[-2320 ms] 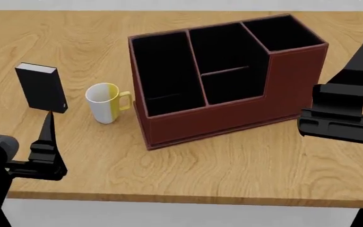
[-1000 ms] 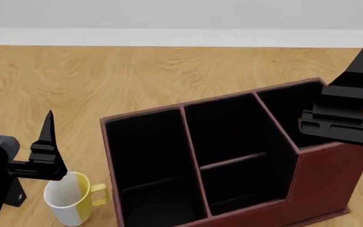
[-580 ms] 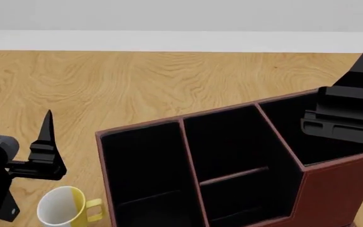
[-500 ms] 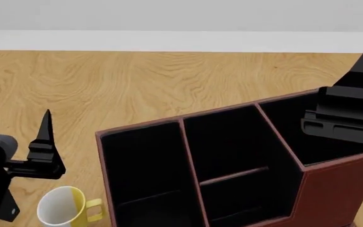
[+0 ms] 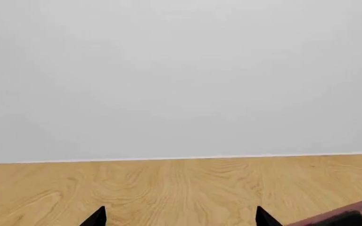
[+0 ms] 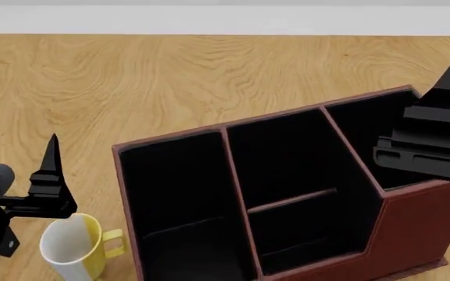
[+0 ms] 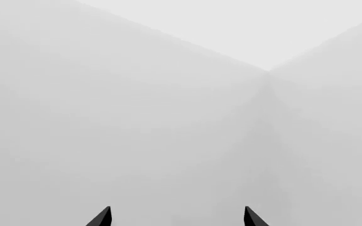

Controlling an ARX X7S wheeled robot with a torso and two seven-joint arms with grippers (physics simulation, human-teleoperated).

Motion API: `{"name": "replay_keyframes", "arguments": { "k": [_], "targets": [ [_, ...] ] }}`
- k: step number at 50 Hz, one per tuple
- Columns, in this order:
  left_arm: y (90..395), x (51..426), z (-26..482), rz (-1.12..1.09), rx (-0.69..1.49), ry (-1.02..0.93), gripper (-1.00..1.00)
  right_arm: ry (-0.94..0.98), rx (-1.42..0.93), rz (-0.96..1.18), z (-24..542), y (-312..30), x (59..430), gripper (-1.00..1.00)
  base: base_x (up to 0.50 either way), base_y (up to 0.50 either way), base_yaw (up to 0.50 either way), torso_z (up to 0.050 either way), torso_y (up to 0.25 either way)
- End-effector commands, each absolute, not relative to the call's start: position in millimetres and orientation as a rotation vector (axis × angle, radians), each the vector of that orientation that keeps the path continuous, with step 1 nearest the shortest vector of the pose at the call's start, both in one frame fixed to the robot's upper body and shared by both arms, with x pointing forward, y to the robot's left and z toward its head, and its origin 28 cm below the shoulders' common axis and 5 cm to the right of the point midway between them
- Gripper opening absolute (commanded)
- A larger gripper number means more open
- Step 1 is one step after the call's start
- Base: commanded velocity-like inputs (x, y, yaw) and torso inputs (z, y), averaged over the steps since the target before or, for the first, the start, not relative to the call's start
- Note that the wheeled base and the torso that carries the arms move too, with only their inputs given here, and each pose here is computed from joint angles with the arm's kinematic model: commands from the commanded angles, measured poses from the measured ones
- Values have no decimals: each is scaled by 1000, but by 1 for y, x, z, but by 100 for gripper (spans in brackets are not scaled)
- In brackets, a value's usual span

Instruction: Pick up the book and place it in the back compartment of the caddy.

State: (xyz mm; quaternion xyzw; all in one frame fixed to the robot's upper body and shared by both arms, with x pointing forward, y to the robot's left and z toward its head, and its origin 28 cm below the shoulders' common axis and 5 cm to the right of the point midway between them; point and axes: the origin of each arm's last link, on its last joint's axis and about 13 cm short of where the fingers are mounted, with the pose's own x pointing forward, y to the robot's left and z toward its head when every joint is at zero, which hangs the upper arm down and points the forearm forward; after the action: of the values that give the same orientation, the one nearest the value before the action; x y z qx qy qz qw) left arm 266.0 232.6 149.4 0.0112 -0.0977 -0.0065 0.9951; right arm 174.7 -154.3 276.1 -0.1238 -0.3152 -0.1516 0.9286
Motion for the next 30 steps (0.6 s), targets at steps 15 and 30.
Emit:
{"name": "replay_keyframes", "arguments": {
  "k": [15, 30],
  "targets": [
    [233, 266, 148, -17, 22, -189, 100, -652, -257, -309, 278, -154, 173, 100, -1, 0, 0, 0, -171],
    [233, 266, 150, -6, 26, -196, 100, -653, -256, -307, 278, -153, 174, 100, -1, 0, 0, 0, -123]
  ]
}}
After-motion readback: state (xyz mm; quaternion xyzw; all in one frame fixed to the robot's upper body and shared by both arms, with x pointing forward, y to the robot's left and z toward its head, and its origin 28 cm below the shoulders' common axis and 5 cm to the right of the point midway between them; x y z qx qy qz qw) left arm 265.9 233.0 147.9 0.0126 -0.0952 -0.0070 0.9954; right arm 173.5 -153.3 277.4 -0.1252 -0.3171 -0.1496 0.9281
